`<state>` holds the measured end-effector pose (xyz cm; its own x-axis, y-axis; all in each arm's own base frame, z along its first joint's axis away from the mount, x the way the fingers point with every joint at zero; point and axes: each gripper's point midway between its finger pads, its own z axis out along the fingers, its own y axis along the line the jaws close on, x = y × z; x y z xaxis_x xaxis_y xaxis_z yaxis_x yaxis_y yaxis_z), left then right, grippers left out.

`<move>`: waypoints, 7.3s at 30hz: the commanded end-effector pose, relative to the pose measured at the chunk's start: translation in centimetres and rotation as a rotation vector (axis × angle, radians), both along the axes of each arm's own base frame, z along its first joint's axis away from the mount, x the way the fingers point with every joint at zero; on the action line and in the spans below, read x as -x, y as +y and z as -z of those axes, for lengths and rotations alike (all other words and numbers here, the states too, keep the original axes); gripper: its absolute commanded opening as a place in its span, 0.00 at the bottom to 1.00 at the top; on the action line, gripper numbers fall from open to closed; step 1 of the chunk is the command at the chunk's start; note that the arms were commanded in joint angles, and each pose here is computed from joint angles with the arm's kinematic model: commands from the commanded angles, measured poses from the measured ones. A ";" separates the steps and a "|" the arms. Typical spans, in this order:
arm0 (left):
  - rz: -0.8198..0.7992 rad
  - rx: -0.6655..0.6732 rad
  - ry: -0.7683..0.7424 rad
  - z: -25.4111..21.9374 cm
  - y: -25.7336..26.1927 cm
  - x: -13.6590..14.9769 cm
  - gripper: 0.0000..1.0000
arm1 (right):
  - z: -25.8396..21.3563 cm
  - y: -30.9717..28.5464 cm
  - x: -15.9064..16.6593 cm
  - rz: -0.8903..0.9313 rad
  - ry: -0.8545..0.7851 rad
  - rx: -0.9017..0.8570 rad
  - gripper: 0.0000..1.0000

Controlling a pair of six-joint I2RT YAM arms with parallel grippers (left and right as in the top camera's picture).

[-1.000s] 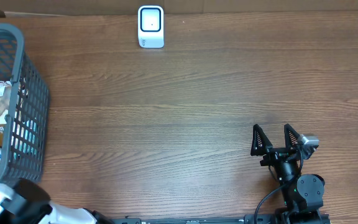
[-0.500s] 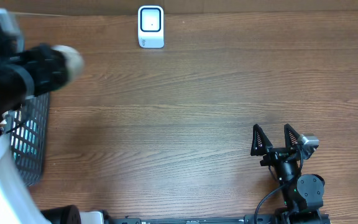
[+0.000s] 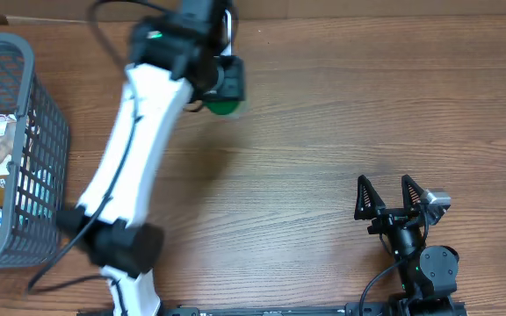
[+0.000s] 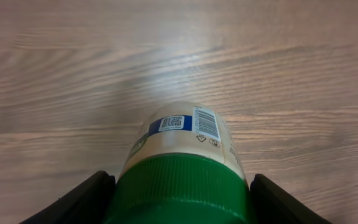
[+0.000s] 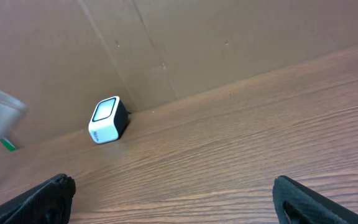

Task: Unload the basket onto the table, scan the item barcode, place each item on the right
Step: 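Lift the jar out and set it upright on the table centre, then reach the left gripper into the basket and grasp the bread bag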

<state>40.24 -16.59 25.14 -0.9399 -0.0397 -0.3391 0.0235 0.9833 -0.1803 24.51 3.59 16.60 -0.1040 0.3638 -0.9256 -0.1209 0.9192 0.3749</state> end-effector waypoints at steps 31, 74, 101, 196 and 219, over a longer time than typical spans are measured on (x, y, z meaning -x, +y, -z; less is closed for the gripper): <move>0.155 -0.079 0.269 17.5 -12.3 1.0 0.37 | 0.1 0.0 0.0 -0.002 -0.007 0.003 1.00; -0.894 -0.086 -0.334 -16.1 33.7 11.0 0.80 | 0.1 0.0 0.0 -0.002 -0.007 0.003 1.00; -0.537 -0.276 0.064 12.3 46.4 8.2 0.94 | 0.1 0.0 0.0 -0.002 -0.007 0.003 1.00; -0.801 -0.198 0.204 6.0 46.5 8.7 0.56 | 0.1 0.0 0.0 -0.002 -0.007 0.003 1.00; -0.586 -0.229 0.235 18.1 46.4 8.0 1.00 | 0.1 0.0 0.0 -0.002 -0.007 0.003 1.00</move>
